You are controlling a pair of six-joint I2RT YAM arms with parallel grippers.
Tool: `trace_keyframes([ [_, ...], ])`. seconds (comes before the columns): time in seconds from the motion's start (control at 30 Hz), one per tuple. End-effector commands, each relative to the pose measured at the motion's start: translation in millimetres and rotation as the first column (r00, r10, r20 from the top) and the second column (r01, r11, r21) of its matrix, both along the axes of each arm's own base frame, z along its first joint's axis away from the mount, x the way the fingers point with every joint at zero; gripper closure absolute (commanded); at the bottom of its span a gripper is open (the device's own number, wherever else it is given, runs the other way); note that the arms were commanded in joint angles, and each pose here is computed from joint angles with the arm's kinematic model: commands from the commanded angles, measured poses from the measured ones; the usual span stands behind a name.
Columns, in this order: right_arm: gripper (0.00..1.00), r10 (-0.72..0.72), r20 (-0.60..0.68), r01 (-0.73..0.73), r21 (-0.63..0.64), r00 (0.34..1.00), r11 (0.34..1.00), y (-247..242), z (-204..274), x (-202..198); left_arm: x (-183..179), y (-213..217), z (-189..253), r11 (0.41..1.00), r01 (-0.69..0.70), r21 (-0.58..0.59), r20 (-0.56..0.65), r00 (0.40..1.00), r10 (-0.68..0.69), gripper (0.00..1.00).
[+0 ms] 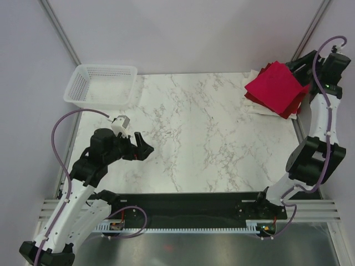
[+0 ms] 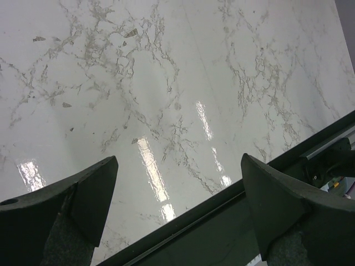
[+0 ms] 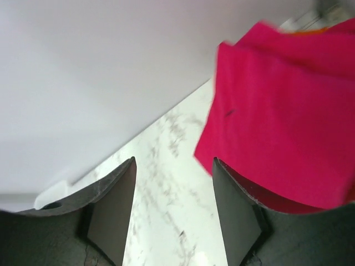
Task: Fold and stack the t-shirts
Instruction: Neatly place the folded tshirt to the corner
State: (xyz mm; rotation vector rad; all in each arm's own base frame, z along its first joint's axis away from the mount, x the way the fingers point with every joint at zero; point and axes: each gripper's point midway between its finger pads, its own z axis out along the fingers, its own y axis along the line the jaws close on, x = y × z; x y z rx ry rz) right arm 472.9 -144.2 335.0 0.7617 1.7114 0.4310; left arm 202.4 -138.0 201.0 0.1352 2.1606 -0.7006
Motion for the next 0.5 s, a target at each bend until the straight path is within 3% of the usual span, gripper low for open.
trace_keyframes([
  [0.0,0.36,0.264,0.013,-0.263,0.163,0.964,0.951,57,-19,36,8,5,11,1.0,-0.029,-0.002,0.066,0.997,0.029,0.0],
  [0.23,0.34,0.25,0.037,-0.252,0.231,0.967,0.94,48,-27,83,8,4,10,1.0,-0.031,0.002,0.059,0.998,0.031,0.0],
  [0.47,0.3,0.214,0.002,-0.206,0.291,0.977,0.934,1,-93,119,11,4,5,0.999,-0.029,0.015,0.043,0.999,0.029,0.0],
])
